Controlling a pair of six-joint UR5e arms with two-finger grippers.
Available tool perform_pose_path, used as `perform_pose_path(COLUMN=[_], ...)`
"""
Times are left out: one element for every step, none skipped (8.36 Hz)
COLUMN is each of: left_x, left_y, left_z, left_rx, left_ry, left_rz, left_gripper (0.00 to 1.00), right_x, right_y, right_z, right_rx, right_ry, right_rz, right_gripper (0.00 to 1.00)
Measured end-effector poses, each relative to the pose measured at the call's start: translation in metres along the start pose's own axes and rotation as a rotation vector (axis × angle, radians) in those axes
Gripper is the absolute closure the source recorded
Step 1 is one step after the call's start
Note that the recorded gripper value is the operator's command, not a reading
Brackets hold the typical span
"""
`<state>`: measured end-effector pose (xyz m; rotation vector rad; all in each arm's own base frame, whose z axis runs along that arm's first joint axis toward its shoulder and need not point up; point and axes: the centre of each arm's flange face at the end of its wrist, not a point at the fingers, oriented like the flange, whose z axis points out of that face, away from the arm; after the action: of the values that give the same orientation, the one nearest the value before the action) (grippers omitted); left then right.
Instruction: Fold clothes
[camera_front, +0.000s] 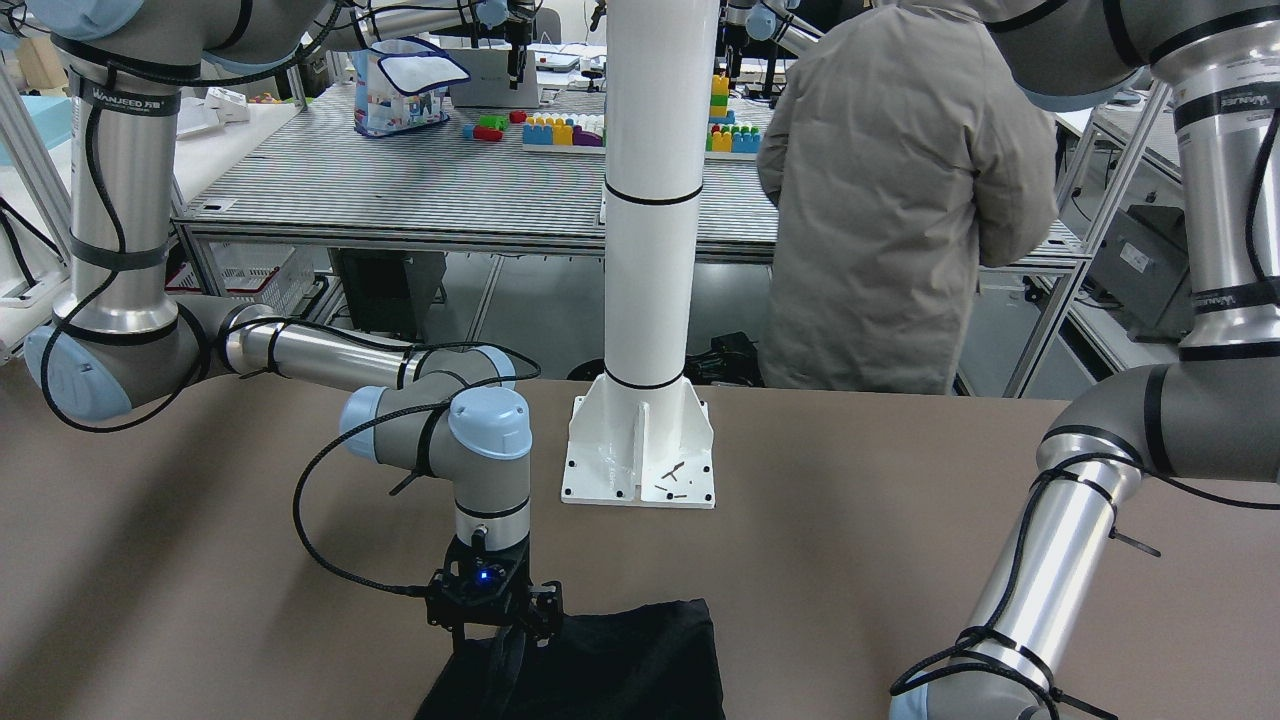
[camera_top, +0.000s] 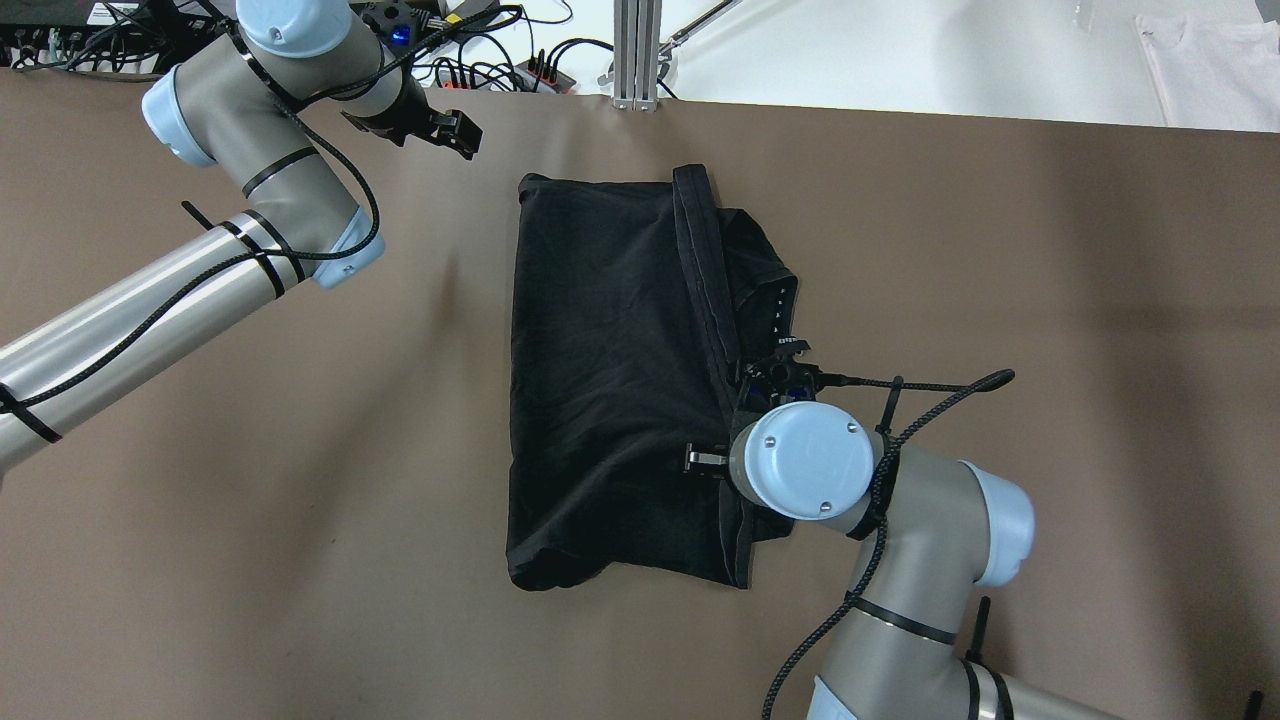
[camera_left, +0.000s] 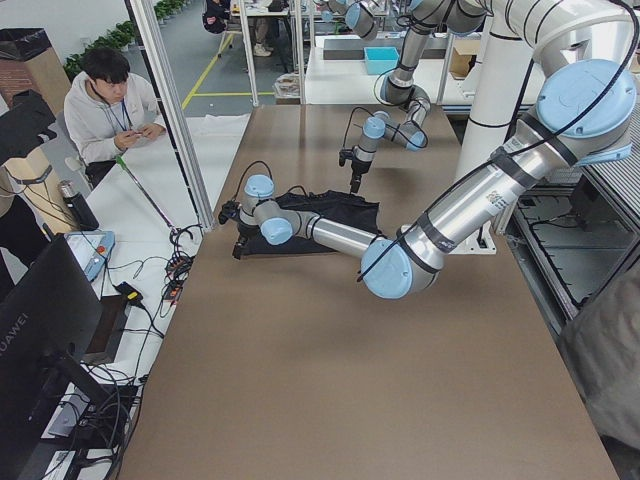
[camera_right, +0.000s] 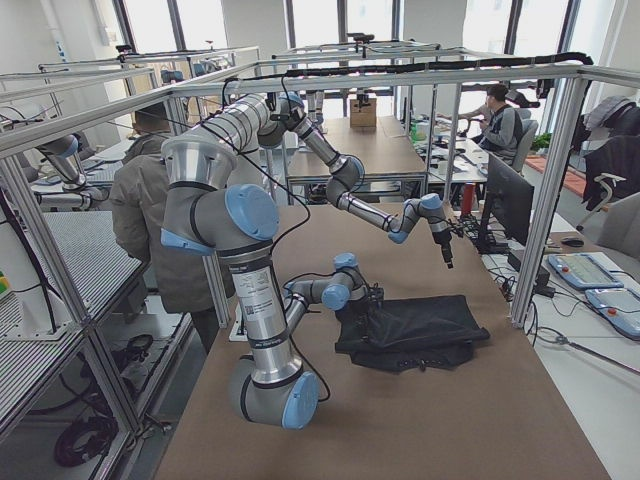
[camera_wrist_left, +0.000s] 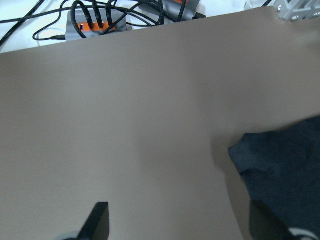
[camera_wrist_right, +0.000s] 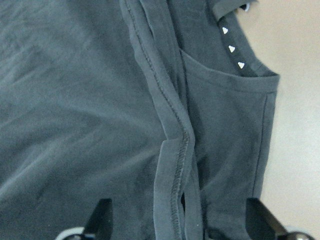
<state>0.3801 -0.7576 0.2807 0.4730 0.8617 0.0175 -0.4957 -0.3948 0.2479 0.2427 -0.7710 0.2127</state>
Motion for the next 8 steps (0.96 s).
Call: perform_pose_path(left_x=[-0.002, -0.003, -0.003, -0.004, -0.006, -0.006, -0.007, -0.007], left_y=[0.003, 0.005, 0.007, 0.008, 0.009, 0.010, 0.011, 0.011], left_z=[0.001, 0.003, 0.004, 0.005, 0.006, 0.007, 0.008, 0.008], left_rx=[-0.001, -0.004, -0.005, -0.006, -0.007, -0.009, -0.009, -0.010], left_ry=[0.000, 0.000, 0.000, -0.002, -0.003, -0.005, -0.005, -0.006], left_rz=[-0.004, -0.005, -0.005, -0.005, -0.006, -0.006, -0.005, -0.003], left_gripper=[0.00, 0.00, 0.00, 0.00, 0.00, 0.00, 0.00, 0.00], right_x=[-0.015, -0.030, -0.038, -0.037, -0.034, -0.031, -0.029, -0.022], right_y=[0.004, 0.004, 0.003, 0.003, 0.004, 0.005, 0.005, 0.006], right_z=[0.010, 0.024, 0.036, 0.046, 0.052, 0.055, 0.057, 0.060], right_rx=[-0.008, -0.010, -0.012, -0.017, -0.026, -0.033, -0.039, -0.043], right_ry=[0.024, 0.063, 0.100, 0.134, 0.167, 0.191, 0.204, 0.217], right_rz=[0.007, 0.010, 0.003, -0.028, -0.076, -0.113, -0.147, -0.182], right_gripper=[0.06, 0.06, 0.06, 0.06, 0.06, 0.06, 0.06, 0.06])
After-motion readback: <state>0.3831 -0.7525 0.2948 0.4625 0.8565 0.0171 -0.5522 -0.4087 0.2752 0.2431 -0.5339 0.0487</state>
